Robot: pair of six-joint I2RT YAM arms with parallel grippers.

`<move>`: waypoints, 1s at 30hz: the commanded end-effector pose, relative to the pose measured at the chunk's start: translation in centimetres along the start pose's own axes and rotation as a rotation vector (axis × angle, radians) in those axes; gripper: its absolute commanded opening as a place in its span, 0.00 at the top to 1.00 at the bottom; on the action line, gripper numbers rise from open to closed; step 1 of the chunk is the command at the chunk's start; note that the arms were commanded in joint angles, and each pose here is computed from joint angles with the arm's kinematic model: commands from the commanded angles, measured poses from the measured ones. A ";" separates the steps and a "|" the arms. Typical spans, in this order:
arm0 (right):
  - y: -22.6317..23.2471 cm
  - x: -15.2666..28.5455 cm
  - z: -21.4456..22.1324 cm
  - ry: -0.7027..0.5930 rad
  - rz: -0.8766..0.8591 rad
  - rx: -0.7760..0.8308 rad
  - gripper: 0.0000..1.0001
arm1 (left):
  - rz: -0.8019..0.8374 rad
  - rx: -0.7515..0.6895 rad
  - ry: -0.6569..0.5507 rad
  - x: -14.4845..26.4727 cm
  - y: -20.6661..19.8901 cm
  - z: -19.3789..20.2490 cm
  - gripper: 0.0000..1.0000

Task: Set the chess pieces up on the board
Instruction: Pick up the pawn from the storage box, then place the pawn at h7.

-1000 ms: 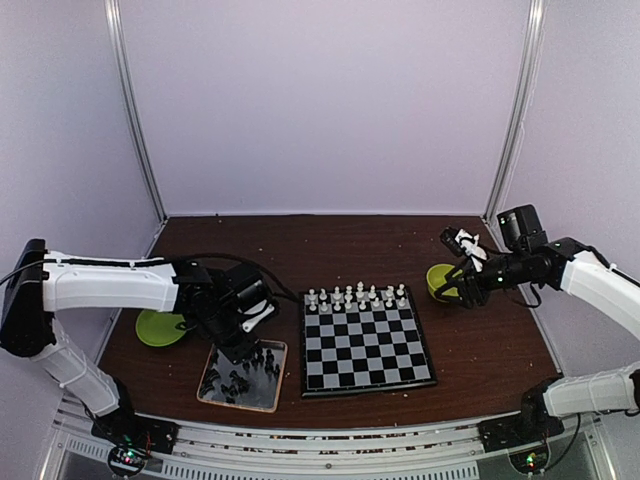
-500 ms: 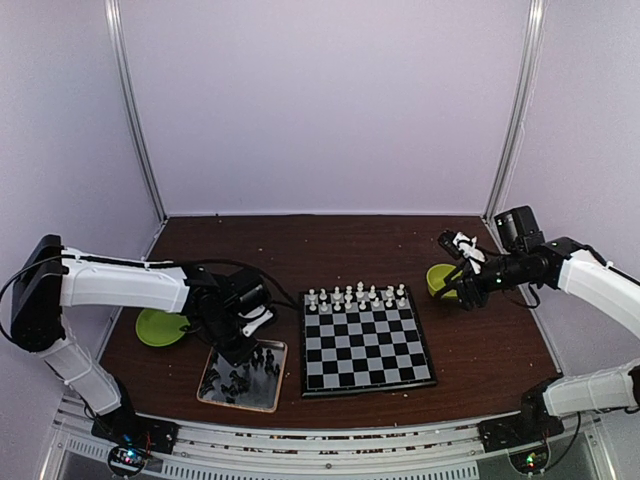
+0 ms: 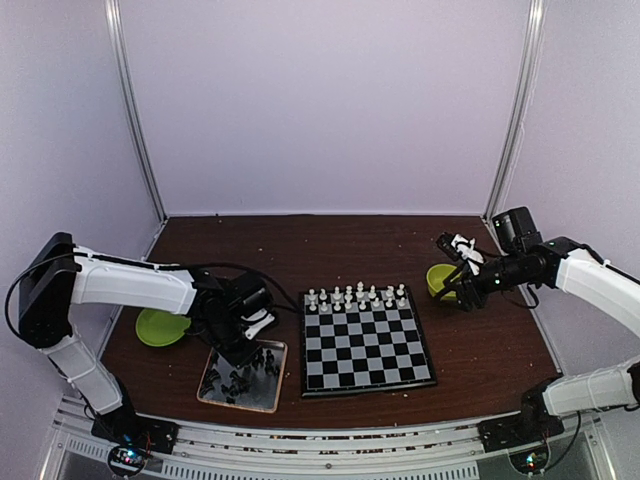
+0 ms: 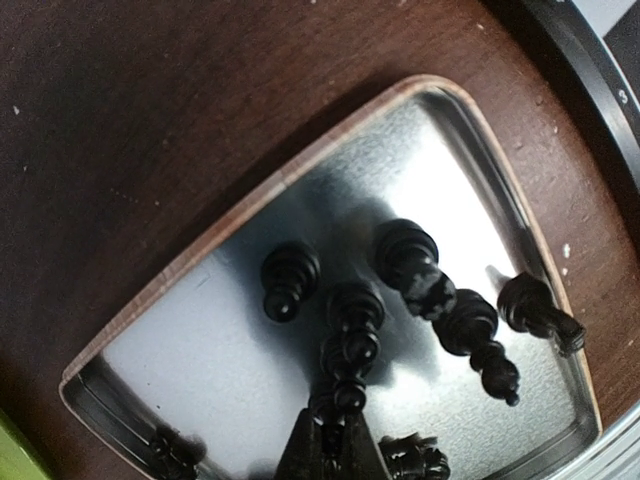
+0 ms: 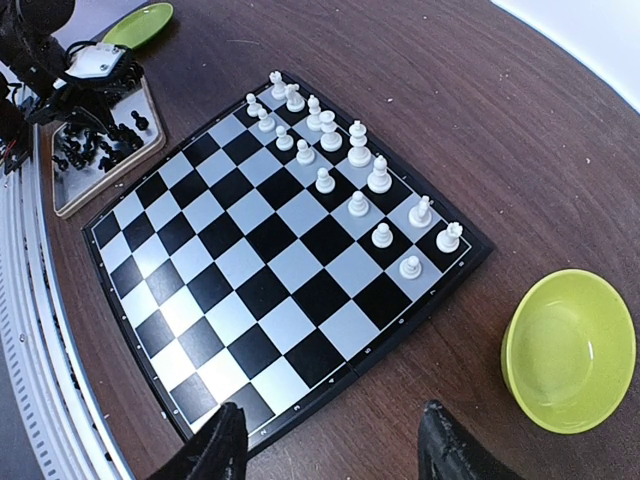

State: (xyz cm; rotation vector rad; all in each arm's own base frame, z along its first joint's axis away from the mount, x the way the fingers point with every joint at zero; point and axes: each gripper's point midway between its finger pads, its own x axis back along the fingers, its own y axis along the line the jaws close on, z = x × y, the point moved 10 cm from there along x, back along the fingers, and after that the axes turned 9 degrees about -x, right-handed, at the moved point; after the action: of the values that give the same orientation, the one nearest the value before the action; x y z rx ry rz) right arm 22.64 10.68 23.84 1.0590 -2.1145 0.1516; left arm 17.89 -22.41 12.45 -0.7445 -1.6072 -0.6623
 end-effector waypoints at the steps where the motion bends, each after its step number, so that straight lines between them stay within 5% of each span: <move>1: -0.2 0.1 -0.1 0.005 0.010 0.004 0.42 | 0.012 -0.004 0.014 -0.6 0.2 0.3 1.00; 6: -0.2 0.0 -0.1 0.005 0.009 0.002 0.43 | -0.002 -0.009 0.017 0.8 0.7 1.0 1.00; 18: -0.2 -0.1 -0.1 0.012 0.004 0.003 0.44 | 0.342 0.024 -0.281 6.1 1.7 0.3 1.00; 24: -0.3 -0.2 0.0 0.020 0.008 0.004 0.44 | 0.281 -0.091 -0.384 8.7 -1.2 -3.1 1.00; 30: -0.4 -0.2 0.1 0.028 0.023 0.008 0.44 | 0.192 -0.189 -0.319 7.1 -4.4 -6.0 1.00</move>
State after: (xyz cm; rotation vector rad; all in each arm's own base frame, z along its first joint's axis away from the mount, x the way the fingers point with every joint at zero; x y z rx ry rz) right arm 22.80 10.69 23.43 1.0493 -2.0974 0.1548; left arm 17.12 -26.72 21.20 -1.2122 -1.7328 -0.4823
